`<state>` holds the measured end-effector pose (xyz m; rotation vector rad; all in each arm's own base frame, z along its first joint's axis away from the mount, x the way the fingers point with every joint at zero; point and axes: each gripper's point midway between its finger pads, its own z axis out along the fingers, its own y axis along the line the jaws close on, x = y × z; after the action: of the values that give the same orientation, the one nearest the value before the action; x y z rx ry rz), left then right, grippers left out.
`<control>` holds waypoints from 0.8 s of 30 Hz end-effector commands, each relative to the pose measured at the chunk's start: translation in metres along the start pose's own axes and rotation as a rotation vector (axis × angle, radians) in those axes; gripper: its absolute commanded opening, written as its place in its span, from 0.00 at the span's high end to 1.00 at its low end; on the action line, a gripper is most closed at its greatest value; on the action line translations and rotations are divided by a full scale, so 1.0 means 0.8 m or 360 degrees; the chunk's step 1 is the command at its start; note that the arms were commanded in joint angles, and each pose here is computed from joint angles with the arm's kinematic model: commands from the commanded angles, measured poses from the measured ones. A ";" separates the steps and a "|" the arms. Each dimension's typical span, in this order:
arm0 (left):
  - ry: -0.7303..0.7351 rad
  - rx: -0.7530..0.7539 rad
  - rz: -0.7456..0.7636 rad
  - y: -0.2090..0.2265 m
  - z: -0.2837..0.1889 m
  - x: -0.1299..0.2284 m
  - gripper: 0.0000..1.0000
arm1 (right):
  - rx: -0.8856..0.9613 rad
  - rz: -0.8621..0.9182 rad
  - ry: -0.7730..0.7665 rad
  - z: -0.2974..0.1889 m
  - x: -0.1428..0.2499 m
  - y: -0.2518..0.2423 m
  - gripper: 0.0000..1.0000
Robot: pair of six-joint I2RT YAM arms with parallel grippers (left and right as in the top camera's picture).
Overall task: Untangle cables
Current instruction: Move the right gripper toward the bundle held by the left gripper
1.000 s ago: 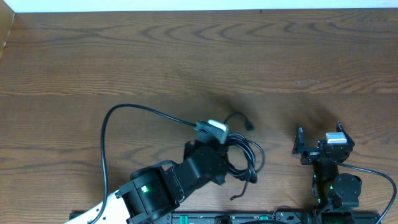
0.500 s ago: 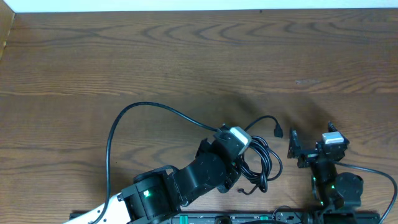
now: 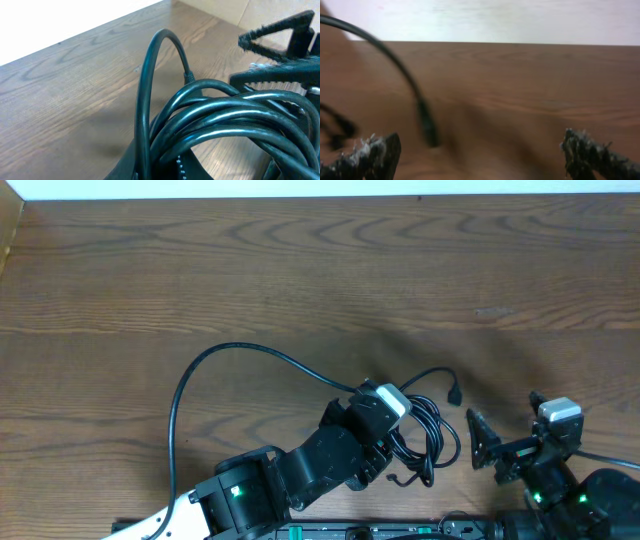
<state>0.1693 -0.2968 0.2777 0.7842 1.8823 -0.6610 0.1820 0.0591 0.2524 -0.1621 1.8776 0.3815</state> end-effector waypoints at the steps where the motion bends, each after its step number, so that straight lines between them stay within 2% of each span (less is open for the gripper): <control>1: -0.0076 0.0007 -0.0159 -0.001 -0.007 -0.019 0.93 | -0.0250 0.0095 0.0084 -0.011 -0.017 0.039 0.01; 5: -0.0063 0.0000 -0.0355 0.001 -0.007 -0.016 0.93 | -0.0316 0.0171 0.0258 -0.020 -0.022 0.053 0.01; 12: -0.0027 -0.0284 -0.0721 0.040 -0.010 0.007 0.93 | -0.0476 0.0157 0.0440 -0.042 -0.036 0.082 0.01; 24: -0.0069 -0.0232 -0.0761 0.033 -0.009 -0.003 0.93 | -0.0476 0.0060 0.0523 -0.044 -0.028 0.080 0.01</control>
<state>0.1838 -0.2752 0.2644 0.2672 2.1044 -0.7722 0.1407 0.1029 0.2896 -0.3455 2.1700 0.7082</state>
